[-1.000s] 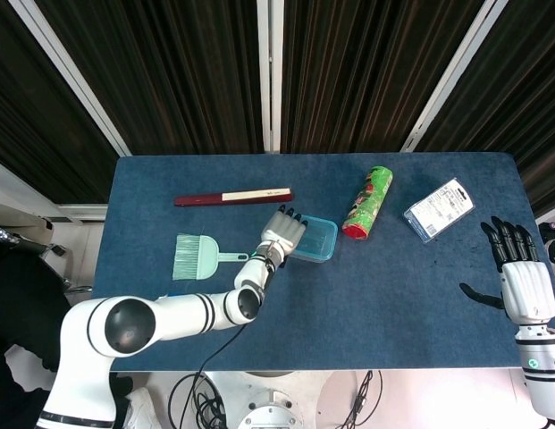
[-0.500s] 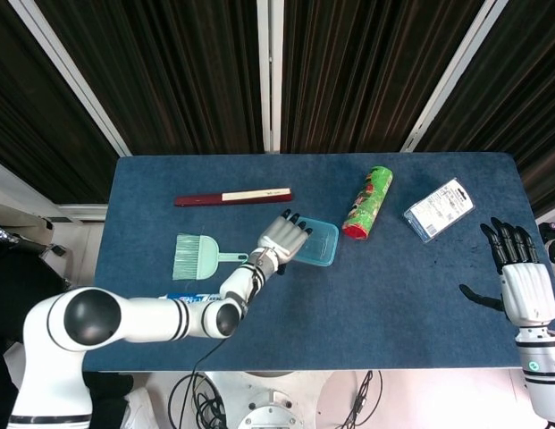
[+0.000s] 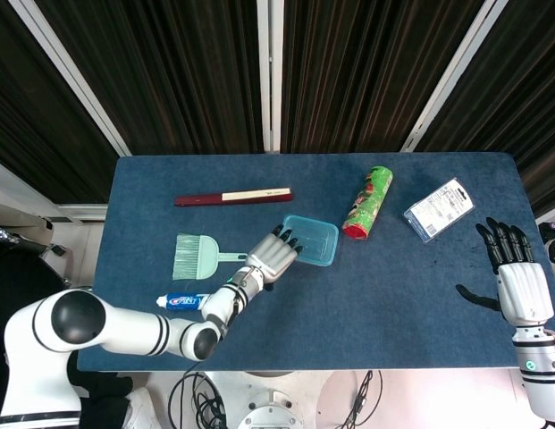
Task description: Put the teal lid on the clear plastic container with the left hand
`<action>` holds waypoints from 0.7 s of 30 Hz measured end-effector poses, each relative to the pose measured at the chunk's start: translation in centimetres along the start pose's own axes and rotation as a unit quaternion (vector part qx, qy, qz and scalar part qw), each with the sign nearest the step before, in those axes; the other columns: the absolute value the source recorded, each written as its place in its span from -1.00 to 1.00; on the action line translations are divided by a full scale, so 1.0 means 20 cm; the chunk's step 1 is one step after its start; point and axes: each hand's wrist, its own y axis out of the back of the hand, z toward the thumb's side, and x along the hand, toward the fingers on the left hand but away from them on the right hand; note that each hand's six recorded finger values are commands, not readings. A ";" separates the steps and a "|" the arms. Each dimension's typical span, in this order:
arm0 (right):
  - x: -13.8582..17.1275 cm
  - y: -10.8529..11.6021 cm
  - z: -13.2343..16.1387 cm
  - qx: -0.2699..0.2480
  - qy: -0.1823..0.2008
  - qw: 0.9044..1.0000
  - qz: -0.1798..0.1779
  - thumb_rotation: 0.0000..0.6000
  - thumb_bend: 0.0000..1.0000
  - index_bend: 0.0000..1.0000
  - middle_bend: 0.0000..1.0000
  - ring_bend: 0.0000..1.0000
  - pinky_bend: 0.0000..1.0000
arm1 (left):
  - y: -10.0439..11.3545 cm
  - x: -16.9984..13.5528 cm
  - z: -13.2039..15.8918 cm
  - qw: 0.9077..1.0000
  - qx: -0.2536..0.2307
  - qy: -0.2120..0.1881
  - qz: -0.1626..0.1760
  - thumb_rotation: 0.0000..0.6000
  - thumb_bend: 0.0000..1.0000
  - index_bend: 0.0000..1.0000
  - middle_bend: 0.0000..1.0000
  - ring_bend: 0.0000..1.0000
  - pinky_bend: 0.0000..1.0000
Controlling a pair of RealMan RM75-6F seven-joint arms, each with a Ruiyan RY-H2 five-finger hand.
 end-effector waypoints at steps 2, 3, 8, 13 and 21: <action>0.00 0.00 0.00 -0.001 0.000 1.000 0.000 1.00 -0.95 -1.00 -1.00 -1.00 -1.00 | -0.02 0.00 0.00 1.000 0.007 0.002 -0.004 1.00 -1.00 -0.62 -0.74 -0.98 -0.90; 0.00 0.00 -0.01 -0.001 -0.001 1.000 -0.001 1.00 -0.95 -1.00 -1.00 -1.00 -1.00 | -0.03 0.00 0.01 1.000 0.008 0.003 -0.005 1.00 -1.00 -0.62 -0.74 -0.98 -0.90; 0.00 0.00 -0.01 -0.002 -0.001 1.000 0.000 1.00 -0.95 -1.00 -1.00 -1.00 -1.00 | -0.06 0.01 0.03 1.000 0.007 0.002 -0.007 1.00 -1.00 -0.62 -0.74 -0.98 -0.90; 0.01 0.00 -0.02 -0.003 -0.002 1.000 0.000 1.00 -0.95 -1.00 -1.00 -1.00 -1.00 | -0.07 0.01 0.04 1.000 0.007 0.002 -0.008 1.00 -1.00 -0.62 -0.74 -0.98 -0.90; 0.01 0.00 -0.02 -0.004 -0.003 1.000 -0.001 1.00 -0.95 -1.00 -1.00 -1.00 -1.00 | -0.09 0.02 0.03 1.000 0.002 0.005 -0.010 1.00 -1.00 -0.62 -0.74 -0.98 -0.90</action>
